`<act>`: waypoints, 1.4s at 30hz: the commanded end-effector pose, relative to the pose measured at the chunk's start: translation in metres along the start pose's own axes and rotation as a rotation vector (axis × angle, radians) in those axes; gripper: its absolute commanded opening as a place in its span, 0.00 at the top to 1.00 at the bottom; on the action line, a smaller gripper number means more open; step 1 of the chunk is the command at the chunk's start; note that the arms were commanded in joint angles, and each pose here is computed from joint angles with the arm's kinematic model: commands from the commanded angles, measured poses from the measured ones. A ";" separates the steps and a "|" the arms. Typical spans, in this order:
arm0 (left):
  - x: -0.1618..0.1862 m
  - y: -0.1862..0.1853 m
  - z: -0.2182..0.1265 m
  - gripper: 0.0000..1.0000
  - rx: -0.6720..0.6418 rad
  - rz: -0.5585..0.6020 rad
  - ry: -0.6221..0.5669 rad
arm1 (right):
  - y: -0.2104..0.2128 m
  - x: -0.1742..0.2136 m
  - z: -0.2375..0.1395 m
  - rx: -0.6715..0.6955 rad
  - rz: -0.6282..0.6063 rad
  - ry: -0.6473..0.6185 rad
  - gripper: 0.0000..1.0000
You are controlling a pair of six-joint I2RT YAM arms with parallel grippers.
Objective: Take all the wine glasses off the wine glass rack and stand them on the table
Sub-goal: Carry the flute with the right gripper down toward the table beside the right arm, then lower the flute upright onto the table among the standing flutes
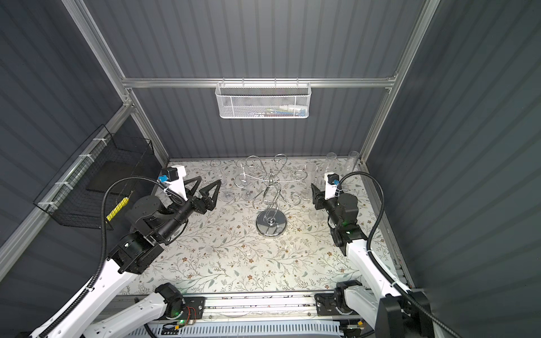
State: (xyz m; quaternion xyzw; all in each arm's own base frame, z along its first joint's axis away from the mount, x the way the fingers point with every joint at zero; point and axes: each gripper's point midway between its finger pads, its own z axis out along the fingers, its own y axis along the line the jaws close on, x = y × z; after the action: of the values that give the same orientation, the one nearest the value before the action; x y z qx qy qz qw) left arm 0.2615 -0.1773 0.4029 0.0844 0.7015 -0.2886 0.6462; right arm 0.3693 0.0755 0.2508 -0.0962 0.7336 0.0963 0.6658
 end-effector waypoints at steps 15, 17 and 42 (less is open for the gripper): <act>0.004 0.000 0.009 0.13 -0.002 -0.036 -0.011 | 0.008 0.023 0.044 -0.089 0.006 -0.098 0.49; 0.003 0.000 0.009 0.13 -0.002 -0.034 -0.012 | 0.009 0.026 0.048 -0.097 0.011 -0.101 0.49; 0.000 -0.002 0.005 0.13 0.008 -0.048 -0.021 | 0.011 0.040 0.067 -0.119 0.017 -0.068 0.42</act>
State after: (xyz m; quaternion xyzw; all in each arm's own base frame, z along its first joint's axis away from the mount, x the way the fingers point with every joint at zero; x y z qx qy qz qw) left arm 0.2701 -0.1829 0.3958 0.0735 0.7054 -0.2945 0.6405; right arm 0.4202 0.1010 0.1852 -0.1225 0.7247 0.1438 0.6626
